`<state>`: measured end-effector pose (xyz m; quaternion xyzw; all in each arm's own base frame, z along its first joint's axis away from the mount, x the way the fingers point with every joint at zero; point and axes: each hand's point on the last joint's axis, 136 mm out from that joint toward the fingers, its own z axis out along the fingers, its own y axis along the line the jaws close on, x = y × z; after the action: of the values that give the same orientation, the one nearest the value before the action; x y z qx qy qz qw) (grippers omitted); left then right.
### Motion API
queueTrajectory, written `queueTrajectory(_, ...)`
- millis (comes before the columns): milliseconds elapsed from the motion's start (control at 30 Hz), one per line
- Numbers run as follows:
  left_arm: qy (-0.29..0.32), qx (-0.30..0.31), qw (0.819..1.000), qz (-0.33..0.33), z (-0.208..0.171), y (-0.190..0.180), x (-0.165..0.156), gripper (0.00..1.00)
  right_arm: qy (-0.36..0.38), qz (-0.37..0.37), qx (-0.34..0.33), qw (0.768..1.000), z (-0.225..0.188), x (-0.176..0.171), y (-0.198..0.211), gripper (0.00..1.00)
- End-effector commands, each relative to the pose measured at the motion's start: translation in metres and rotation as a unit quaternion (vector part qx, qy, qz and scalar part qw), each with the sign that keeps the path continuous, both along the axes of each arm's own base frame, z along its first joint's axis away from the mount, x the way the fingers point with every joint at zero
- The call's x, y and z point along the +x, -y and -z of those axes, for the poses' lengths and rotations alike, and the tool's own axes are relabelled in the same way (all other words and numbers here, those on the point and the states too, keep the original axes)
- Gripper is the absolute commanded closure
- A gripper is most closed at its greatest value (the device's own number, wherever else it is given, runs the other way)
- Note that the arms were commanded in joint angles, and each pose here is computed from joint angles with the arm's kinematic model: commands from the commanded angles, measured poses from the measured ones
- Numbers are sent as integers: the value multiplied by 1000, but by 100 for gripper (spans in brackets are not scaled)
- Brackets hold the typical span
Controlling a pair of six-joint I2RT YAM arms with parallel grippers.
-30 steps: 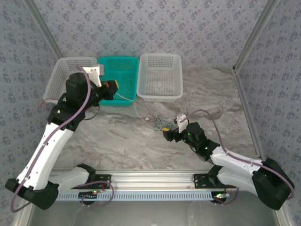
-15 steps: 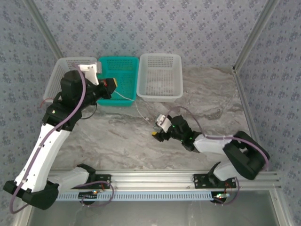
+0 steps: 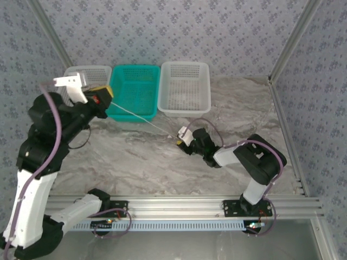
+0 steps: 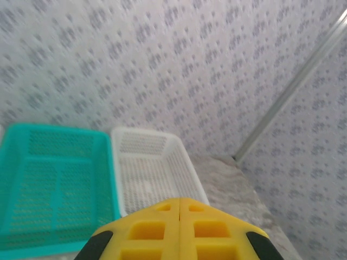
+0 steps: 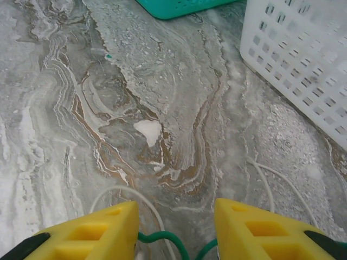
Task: Untangle the cables
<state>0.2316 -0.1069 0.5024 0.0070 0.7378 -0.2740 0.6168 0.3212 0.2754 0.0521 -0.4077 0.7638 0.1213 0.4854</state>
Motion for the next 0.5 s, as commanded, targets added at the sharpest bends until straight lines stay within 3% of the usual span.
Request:
queueTrajectory(0, 43, 41, 994, -88, -20, -41, -12, 100, -12, 9, 7, 1000, 4, -6, 8, 56)
queueTrajectory(133, 77, 67, 981, -163, -35, -74, -25, 100, -19, 17, 7, 1000, 9, -8, 16, 63)
queueTrajectory(233, 89, 74, 977, -177, -42, -82, -30, 100, -23, 20, 11, 999, 9, -9, 20, 71)
queueTrajectory(300, 90, 79, 976, -182, -45, -84, -32, 100, -25, 24, 10, 999, 10, -8, 22, 71)
queueTrajectory(467, 113, 98, 963, -225, -61, -105, -45, 100, -40, 41, 18, 998, 9, -3, 28, 47)
